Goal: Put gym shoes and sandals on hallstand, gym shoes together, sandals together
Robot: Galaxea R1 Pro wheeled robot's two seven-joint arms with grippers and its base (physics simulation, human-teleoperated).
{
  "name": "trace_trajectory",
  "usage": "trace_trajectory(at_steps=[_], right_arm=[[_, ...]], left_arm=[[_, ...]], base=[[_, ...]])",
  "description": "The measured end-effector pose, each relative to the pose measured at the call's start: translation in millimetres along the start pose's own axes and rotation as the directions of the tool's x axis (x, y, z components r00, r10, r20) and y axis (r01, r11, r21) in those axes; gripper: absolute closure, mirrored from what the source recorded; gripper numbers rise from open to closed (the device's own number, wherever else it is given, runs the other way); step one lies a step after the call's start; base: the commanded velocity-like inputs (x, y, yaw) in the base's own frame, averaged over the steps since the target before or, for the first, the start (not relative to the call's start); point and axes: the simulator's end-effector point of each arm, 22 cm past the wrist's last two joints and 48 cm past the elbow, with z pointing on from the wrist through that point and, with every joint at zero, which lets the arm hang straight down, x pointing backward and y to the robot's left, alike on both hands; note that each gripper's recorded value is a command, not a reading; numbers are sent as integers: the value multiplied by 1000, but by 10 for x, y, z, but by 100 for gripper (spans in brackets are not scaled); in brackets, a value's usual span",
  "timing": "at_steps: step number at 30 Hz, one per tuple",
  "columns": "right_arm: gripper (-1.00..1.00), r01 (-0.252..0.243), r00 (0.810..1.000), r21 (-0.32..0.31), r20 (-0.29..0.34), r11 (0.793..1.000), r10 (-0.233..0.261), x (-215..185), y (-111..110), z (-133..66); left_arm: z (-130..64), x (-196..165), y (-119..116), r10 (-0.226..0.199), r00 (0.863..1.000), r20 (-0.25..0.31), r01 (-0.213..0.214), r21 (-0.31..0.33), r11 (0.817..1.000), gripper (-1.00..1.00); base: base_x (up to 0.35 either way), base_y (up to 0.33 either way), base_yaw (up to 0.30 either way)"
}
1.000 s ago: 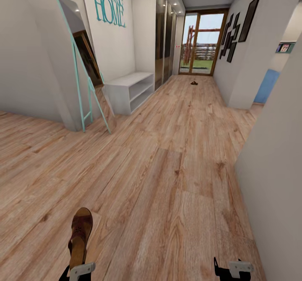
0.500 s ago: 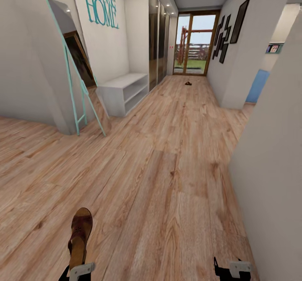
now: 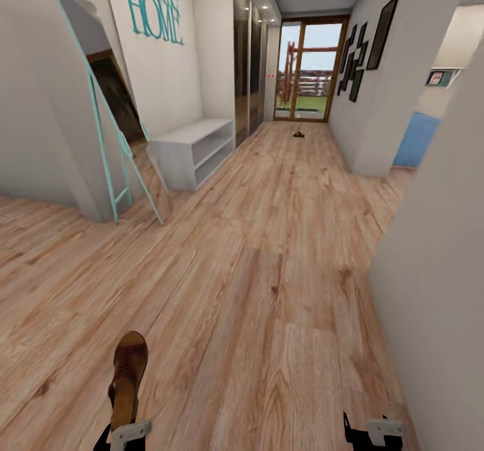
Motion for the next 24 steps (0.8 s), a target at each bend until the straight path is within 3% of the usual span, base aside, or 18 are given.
trace_trajectory(at_steps=[24], right_arm=[[-100,0,1000,-3,-1,1000,0,6,18,-4]], left_arm=[[-5,16,1,0,1000,-4,0,0,1000,100]], base=[[339,0,0]])
